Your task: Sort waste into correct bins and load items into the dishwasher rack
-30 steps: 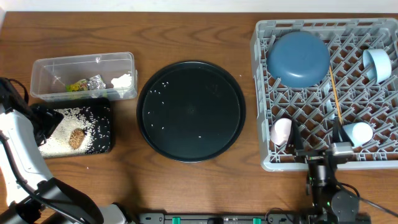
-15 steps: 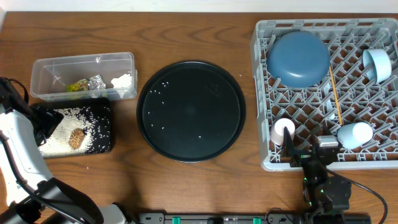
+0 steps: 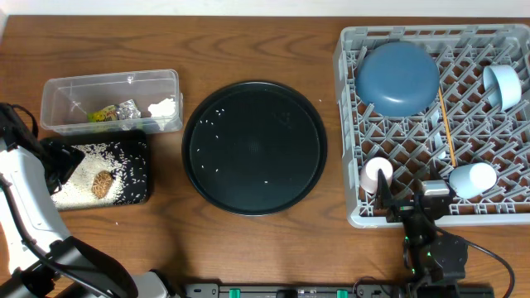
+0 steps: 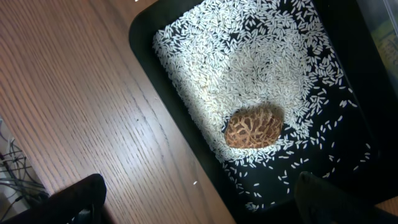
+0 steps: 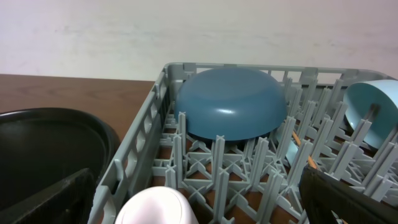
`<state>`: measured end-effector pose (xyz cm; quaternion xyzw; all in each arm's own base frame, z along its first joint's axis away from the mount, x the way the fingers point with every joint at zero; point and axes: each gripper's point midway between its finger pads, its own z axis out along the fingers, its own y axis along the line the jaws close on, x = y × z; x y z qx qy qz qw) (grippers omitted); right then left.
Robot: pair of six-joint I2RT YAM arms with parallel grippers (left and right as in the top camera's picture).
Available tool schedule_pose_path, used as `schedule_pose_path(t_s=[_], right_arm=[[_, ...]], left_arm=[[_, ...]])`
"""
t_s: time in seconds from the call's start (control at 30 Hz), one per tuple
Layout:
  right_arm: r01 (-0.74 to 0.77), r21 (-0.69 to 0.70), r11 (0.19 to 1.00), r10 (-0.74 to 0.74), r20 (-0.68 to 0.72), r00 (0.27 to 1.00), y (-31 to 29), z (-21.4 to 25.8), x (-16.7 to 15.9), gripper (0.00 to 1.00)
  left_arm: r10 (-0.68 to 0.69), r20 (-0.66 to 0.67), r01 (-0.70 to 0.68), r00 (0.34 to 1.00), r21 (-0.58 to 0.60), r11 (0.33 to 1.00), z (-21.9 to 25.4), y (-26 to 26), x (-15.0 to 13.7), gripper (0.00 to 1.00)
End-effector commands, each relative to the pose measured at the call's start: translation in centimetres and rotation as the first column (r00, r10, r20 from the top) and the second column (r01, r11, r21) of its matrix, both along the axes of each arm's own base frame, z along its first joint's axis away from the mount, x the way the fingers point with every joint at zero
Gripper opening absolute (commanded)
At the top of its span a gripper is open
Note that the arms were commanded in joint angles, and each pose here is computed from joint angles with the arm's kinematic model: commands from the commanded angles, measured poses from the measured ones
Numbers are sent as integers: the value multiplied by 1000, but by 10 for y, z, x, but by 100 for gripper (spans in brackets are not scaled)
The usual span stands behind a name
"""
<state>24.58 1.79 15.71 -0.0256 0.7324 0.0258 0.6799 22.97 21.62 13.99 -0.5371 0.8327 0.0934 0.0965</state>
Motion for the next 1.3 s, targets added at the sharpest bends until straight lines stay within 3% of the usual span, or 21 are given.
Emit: schedule_pose_path(t_s=[0.0,0.8,1.03,1.27], right_arm=[[4,-16,1000,-4,1,1000,0,0,0,99],[4,-16,1000,-4,1,1000,0,0,0,99],[4,-16,1000,-4,1,1000,0,0,0,99],[4,-16,1000,-4,1,1000,0,0,0,99]], left_arm=[[13,-8,-13,1000,17,1000,2,3,-4,98],[7,13,-8,1000,33,999,10,1,-3,98],[-40,155,18,987,141,990,62,-15,-4,98],[-272,342,178,900,282,943,128,-79,6,98]])
